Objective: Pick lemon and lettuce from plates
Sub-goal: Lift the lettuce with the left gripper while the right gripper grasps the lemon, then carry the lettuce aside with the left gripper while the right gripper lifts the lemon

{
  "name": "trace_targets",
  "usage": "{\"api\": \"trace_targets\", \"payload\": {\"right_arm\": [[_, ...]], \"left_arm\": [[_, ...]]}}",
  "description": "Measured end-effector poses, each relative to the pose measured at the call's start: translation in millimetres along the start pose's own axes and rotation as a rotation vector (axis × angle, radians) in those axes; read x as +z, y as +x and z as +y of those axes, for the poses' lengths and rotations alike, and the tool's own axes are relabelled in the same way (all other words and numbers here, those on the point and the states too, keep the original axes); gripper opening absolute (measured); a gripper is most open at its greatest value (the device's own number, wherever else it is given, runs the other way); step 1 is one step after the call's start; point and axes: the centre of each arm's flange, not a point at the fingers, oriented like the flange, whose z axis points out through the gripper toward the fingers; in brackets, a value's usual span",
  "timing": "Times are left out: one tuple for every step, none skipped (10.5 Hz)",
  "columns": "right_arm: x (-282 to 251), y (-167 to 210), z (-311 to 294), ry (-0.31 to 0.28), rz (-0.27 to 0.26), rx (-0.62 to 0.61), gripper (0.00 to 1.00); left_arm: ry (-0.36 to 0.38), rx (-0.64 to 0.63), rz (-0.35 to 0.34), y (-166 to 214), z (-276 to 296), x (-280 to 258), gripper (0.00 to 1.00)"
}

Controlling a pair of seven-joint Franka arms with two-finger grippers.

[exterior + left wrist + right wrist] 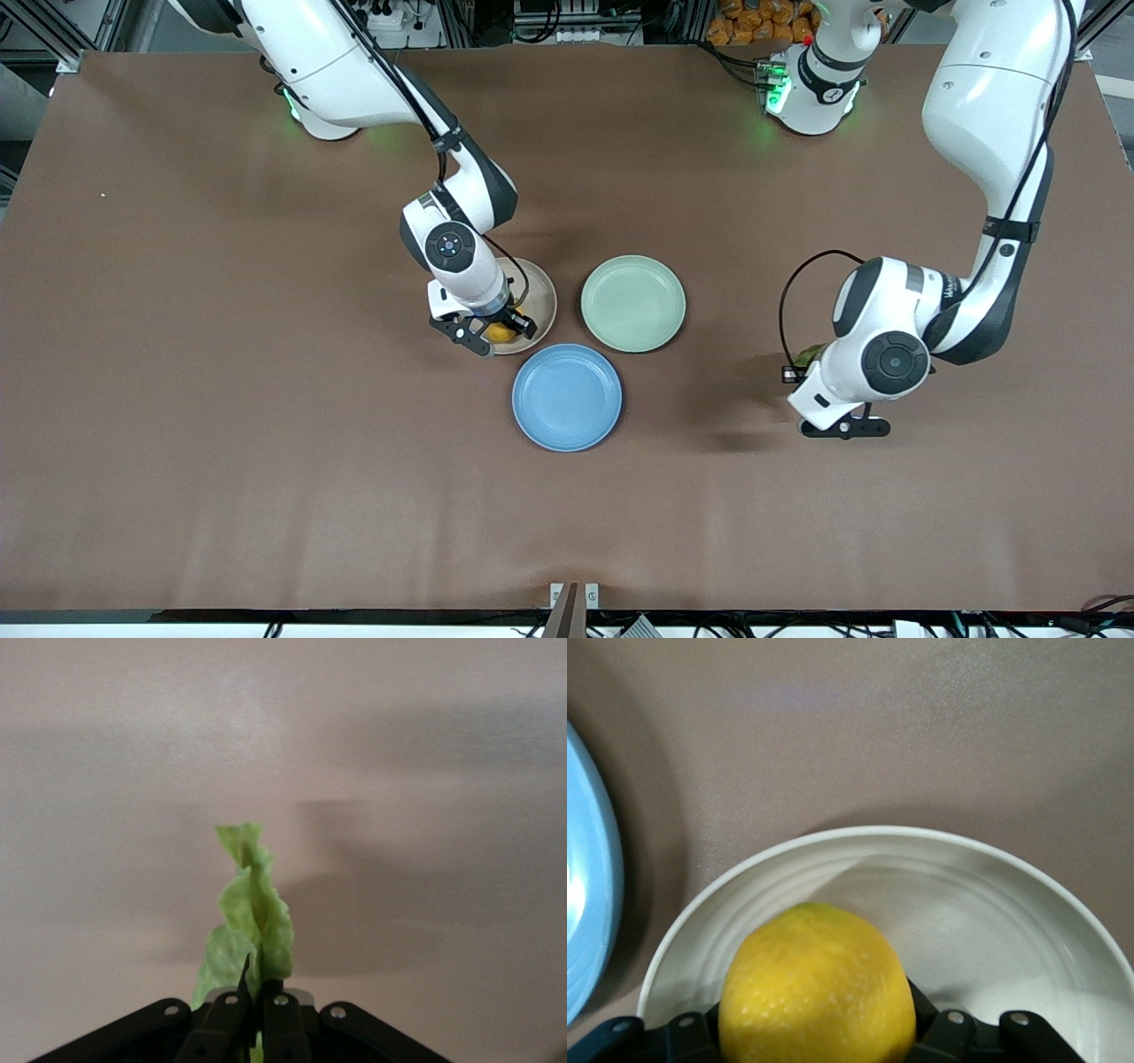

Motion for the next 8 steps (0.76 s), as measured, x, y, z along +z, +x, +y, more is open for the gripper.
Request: {"api": "trace_targets", "payload": {"right_arm": [[0, 0, 0, 0.0, 0.0, 0.0, 0.6], [-1, 2, 1, -0.005, 0.0, 0.003, 0.6], [-2, 6, 1, -0.014, -0.001, 0.007, 0.6], [-7, 11, 1, -0.021, -0.003, 0.013, 0.6], [-16, 19, 2, -0.035, -0.009, 0.005, 0.6], [-29, 27, 6, -0.061, -0.024, -0.013, 0.6], [-46, 36, 10, -0.086, -0.04, -0.018, 0.6], [-64, 45, 14, -0.101, -0.052, -0.024, 0.6]], "left_arm": [[0.0, 0.003, -0.003, 1, -5, 2, 0.04], [-0.001, 0.012, -0.006, 2, -8, 4, 0.04], [0.0, 0.02, -0.009, 4, -15, 7, 0.04], [-0.002, 0.025, -0.017, 6, -26, 12, 0.04], [-0.005, 0.02, -0.031, 8, -39, 21, 0.04], [-0.01, 0.013, -0.043, 9, -47, 29, 0.04], [-0.014, 0.011, -0.043, 11, -49, 34, 0.04], [-0.007, 0.019, -0.038, 11, -47, 37, 0.06]]}}
